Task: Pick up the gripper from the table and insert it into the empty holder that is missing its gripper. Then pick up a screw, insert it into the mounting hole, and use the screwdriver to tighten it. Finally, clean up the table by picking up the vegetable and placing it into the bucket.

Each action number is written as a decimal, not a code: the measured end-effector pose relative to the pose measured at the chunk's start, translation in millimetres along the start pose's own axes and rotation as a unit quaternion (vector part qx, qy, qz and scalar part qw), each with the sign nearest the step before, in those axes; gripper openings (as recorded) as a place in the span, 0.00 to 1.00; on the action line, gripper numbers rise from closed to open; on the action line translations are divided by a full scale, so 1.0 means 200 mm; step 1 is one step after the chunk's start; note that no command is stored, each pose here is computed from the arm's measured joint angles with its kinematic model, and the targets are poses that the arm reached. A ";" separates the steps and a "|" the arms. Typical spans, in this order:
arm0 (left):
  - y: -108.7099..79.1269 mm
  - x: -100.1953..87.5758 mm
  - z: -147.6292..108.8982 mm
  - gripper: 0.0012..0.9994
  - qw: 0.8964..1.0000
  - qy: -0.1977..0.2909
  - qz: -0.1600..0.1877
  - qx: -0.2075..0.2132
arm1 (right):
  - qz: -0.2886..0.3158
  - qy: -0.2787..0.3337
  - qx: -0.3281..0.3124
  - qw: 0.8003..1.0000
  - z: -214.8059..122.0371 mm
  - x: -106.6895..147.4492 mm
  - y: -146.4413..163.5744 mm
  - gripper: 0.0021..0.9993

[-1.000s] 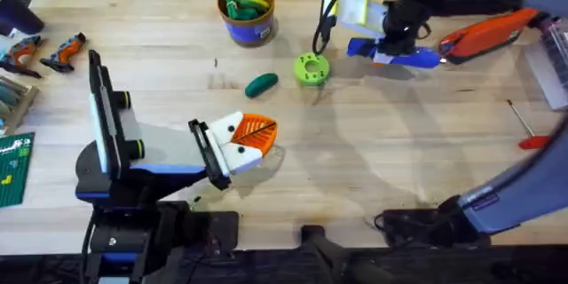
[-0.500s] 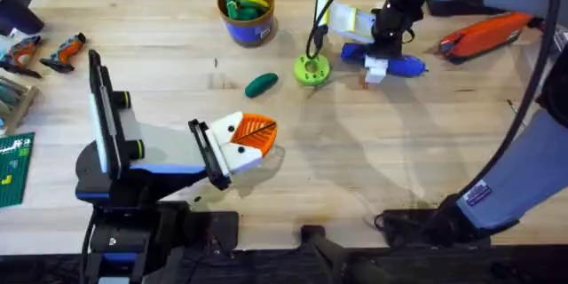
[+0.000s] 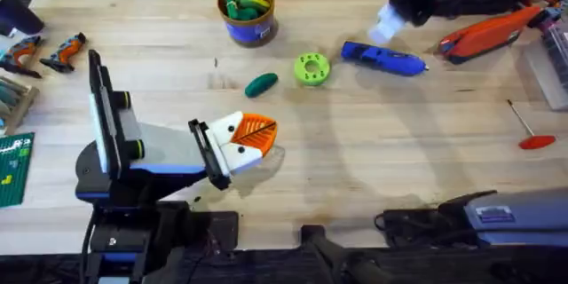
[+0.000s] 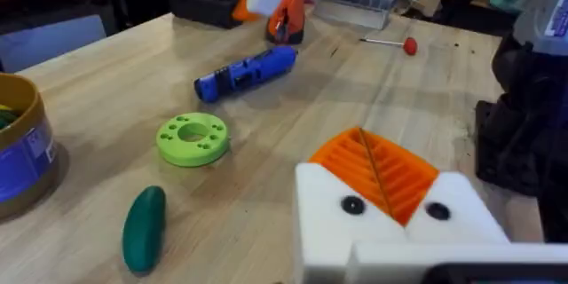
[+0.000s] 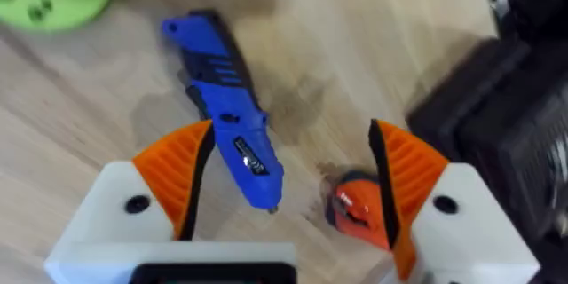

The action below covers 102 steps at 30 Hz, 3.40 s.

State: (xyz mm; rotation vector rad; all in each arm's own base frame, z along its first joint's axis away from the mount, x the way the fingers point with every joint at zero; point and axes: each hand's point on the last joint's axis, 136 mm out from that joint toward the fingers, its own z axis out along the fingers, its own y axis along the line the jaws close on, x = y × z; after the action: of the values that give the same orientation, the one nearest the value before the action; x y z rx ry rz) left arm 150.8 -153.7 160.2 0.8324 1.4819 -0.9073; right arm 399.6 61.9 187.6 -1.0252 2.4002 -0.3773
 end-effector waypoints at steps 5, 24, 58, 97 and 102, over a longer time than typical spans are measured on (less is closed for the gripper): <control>0.00 0.00 0.00 0.55 1.000 0.000 0.001 0.000 | 0.154 -0.048 0.025 0.987 -0.25 -0.01 -0.06 0.97; 0.18 -0.06 -0.07 0.98 0.991 0.007 -0.061 -0.119 | 0.400 0.000 -0.003 0.917 -0.49 0.23 0.06 0.97; 0.93 -0.30 -0.26 0.99 0.860 0.338 -0.200 -0.325 | 0.434 -0.050 -0.054 0.898 -0.49 0.50 0.38 0.97; 0.86 0.43 0.33 1.00 0.738 0.651 -0.066 -0.166 | 0.429 -0.002 -0.065 0.901 -0.37 0.51 0.42 0.98; 0.85 0.47 0.34 0.99 0.737 0.653 -0.075 -0.156 | 0.429 -0.002 -0.065 0.901 -0.37 0.51 0.42 0.98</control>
State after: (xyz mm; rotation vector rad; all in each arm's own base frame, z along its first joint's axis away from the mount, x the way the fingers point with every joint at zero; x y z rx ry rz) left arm 323.9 -138.1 49.9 1.1593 2.8454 0.0074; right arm 249.0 49.2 179.8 0.0607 2.6095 0.1084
